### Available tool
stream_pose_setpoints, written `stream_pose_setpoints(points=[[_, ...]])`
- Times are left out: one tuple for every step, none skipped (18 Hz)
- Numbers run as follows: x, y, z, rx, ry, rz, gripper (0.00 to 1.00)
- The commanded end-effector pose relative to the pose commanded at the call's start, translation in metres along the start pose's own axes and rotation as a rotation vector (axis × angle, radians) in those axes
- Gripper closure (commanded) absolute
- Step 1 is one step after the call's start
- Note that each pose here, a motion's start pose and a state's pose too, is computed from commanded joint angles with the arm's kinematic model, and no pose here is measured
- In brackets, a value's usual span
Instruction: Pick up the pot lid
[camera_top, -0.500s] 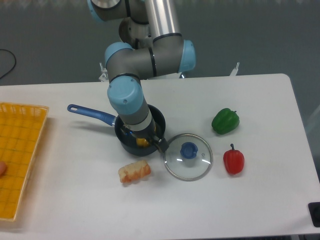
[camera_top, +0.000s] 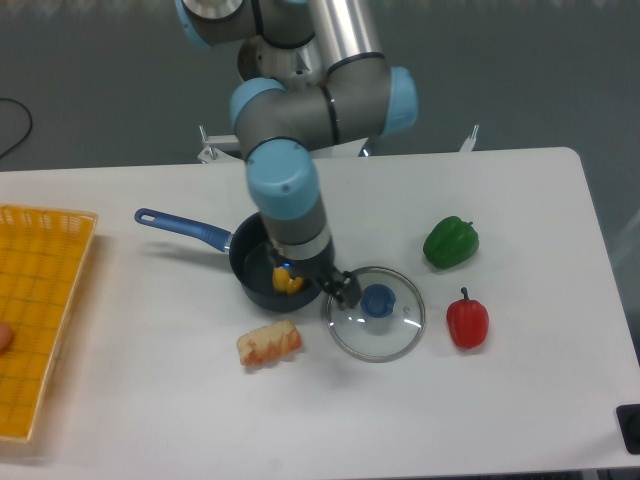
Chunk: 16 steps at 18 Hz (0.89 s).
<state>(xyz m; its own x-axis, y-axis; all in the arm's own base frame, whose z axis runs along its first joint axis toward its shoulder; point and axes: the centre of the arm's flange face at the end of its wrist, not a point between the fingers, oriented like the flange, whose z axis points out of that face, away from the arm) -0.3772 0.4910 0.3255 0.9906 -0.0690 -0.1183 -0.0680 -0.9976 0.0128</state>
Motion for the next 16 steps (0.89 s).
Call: stream_pose_setpoints(points=[[-0.008,0.007,0.001,0.002,0.002,-0.015,0.00],[-0.015,0.014,0.003,0.009,0.010,-0.015,0.00],[-0.023,0.021,0.004,0.015,0.013,0.001,0.00],[-0.030,0.029,0.005,0.012,0.014,0.014,0.00],[-0.036,0.035,0.005,0.014,0.015,0.019,0.00],[-0.042,0.042,0.007,0.011,0.017,0.016,0.00],[-0.049,0.051,0.010,0.009,0.019,0.014,0.00],[-0.056,0.059,0.011,0.006,0.020,0.028,0.00],[-0.063,0.067,0.014,0.003,0.023,0.039,0.00],[-0.066,0.072,0.018,0.000,0.029,0.044,0.00],[-0.068,0.076,0.020,-0.004,0.032,0.043,0.00],[-0.070,0.079,0.024,-0.008,0.036,0.047,0.00],[-0.074,0.086,0.029,-0.014,0.042,0.046,0.00],[-0.077,0.088,0.033,-0.018,0.048,0.049,0.00],[-0.078,0.088,0.041,-0.023,0.057,0.048,0.00],[-0.080,0.086,0.052,-0.025,0.060,0.046,0.00]])
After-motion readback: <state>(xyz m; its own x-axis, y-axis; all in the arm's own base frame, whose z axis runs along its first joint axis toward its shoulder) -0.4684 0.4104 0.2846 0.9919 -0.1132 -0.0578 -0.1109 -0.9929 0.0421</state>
